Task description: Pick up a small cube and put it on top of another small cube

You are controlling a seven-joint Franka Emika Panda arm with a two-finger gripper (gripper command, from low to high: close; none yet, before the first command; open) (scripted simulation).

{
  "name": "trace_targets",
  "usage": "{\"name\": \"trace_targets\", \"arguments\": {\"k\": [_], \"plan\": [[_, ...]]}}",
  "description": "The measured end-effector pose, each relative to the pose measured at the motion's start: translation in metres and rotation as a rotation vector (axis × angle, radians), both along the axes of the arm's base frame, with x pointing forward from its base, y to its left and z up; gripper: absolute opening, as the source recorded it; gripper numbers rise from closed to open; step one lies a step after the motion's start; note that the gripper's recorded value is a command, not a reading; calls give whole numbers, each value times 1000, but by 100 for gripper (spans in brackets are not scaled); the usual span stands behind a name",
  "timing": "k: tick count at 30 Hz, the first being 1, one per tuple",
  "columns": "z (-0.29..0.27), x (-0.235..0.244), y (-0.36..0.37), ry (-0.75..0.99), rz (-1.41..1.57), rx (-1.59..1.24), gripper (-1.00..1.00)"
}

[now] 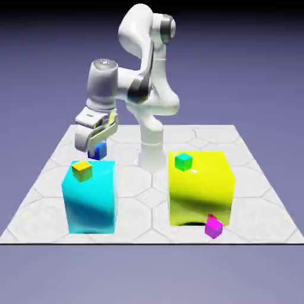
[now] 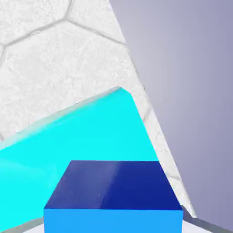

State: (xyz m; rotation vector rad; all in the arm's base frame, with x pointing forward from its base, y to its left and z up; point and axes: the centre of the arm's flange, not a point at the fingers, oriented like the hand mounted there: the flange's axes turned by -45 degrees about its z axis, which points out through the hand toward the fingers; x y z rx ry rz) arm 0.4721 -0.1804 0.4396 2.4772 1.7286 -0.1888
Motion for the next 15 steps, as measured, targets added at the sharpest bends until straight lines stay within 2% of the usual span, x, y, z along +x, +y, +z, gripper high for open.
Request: {"name": "trace_targets", "arguments": {"k": [8, 12, 13, 15], "plan": [[21, 0, -32, 23, 123, 5, -100], [-46, -2, -41, 24, 122, 5, -100], [-48, -2, -40, 24, 123, 5, 100], [-48, -2, -40, 23, 123, 5, 100]]}}
